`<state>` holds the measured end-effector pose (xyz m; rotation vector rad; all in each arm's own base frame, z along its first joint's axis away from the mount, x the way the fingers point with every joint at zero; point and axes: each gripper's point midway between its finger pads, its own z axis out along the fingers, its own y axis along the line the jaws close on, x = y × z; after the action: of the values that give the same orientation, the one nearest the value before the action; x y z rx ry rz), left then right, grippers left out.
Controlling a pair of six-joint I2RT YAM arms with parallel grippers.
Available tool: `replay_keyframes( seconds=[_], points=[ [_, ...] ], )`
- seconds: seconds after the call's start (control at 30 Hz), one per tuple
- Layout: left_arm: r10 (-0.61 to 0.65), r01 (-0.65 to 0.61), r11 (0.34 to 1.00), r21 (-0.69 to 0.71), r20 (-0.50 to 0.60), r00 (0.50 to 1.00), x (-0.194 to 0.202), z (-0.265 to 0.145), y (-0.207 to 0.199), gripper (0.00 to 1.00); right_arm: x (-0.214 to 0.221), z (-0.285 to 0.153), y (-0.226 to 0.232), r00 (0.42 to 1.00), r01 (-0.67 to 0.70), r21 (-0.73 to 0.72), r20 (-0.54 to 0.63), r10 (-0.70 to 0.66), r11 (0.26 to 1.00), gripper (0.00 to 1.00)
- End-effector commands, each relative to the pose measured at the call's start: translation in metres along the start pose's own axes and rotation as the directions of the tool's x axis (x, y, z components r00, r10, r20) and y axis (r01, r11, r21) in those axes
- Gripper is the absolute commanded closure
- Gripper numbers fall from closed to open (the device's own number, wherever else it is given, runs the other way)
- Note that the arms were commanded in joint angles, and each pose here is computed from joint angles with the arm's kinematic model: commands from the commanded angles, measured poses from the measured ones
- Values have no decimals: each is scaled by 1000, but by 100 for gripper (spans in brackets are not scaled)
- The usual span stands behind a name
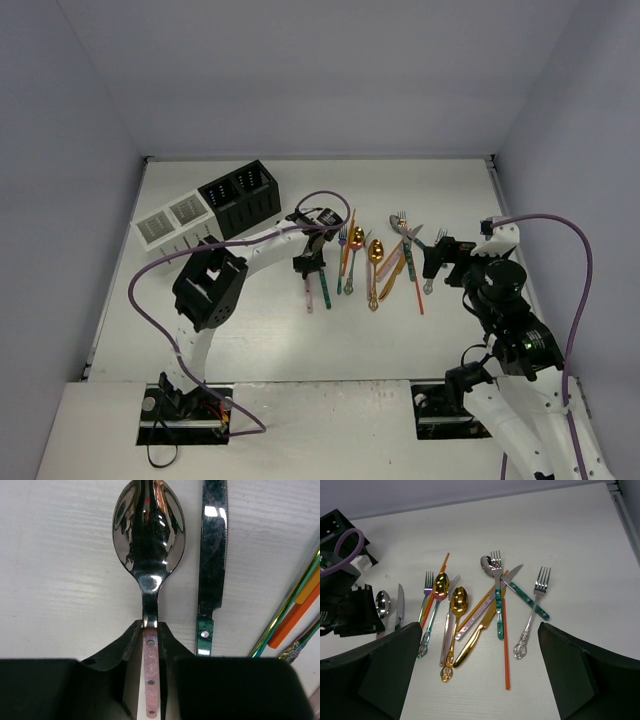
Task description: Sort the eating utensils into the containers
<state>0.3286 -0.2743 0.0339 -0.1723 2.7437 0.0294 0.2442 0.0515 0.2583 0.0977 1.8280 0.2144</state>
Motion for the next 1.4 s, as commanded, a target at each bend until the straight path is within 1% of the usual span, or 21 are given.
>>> replay_keyframes(
  seconds=[0.0, 0.07, 0.13, 0.23, 0.27, 0.3, 0.33, 0.4, 0.43, 0.53, 0.63, 0.7, 0.77, 0.93, 0.97, 1.1, 1.17, 1.23, 1.27, 1.37],
  points=[
    [15, -26, 999, 39, 246, 969, -61, -71, 8, 100, -21, -6, 14, 997, 19, -53, 76, -15, 998, 0],
    [24, -47, 998, 53, 373, 927, -91, -109, 13, 100, -23, -10, 16, 995, 30, -63, 92, -24, 998, 0],
    [19, -56, 997, 59, 496, 868, -121, -140, 17, 100, -27, -14, 20, 994, 36, -77, 106, -27, 996, 0],
    [17, -96, 992, 80, 673, 739, -167, -195, 24, 100, -29, -16, 23, 993, 39, -90, 112, -29, 995, 0],
    [53, -132, 990, 57, 710, 702, -177, -207, 27, 100, -28, -15, 24, 994, 36, -89, 105, -27, 995, 0],
    [14, -119, 989, 85, 755, 656, -192, -222, 30, 100, -29, -15, 24, 994, 33, -89, 106, -24, 995, 0],
    [29, -133, 988, 73, 769, 639, -196, -229, 33, 100, -28, -14, 25, 995, 33, -88, 102, -24, 996, 0],
    [16, -139, 987, 74, 831, 556, -226, -247, 44, 100, -31, -12, 24, 994, 30, -81, 103, -21, 996, 0],
    [4, -129, 989, 77, 846, 534, -234, -250, 48, 100, -31, -11, 23, 995, 27, -73, 101, -20, 997, 0],
    [51, -155, 988, 24, 885, 462, -267, -257, 62, 100, -38, -11, 21, 994, 10, -48, 111, -5, 999, 0],
    [37, -148, 989, 23, 919, 392, -299, -263, 68, 100, -41, -10, 18, 993, 8, -30, 117, -5, 1000, 0],
    [39, -133, 991, 12, 926, 375, -316, -259, 80, 100, -42, -9, 17, 993, 6, -18, 117, -4, 1000, 0],
    [54, -144, 990, 0, 927, 372, -333, -247, 83, 100, -41, -8, 17, 994, -4, -16, 112, 6, 1000, 0],
    [50, -128, 992, -6, 939, 341, -366, -237, 96, 100, -37, -4, 17, 995, -8, -11, 95, 9, 1000, 0],
    [51, -122, 992, -10, 938, 343, -372, -232, 100, 100, -36, -4, 17, 996, -7, -8, 94, 8, 1000, 0],
    [65, -119, 993, -22, 927, 370, -388, -199, 109, 100, -33, -2, 14, 996, -7, 9, 89, 6, 1000, 0],
    [65, -120, 993, -19, 918, 391, -391, -180, 111, 100, -29, 1, 12, 997, -6, 21, 79, 5, 1000, 0],
    [73, -129, 991, -20, 904, 421, -390, -157, 109, 100, -25, 3, 11, 998, -6, 30, 66, 4, 1000, 0],
    [74, -133, 991, -19, 902, 426, -389, -153, 108, 100, -23, 4, 11, 998, -5, 30, 62, 3, 1000, 0],
    [61, -136, 991, 4, 881, 469, -380, -128, 104, 100, -17, 8, 10, 999, -1, 38, 44, -1, 999, 0]
  ],
)
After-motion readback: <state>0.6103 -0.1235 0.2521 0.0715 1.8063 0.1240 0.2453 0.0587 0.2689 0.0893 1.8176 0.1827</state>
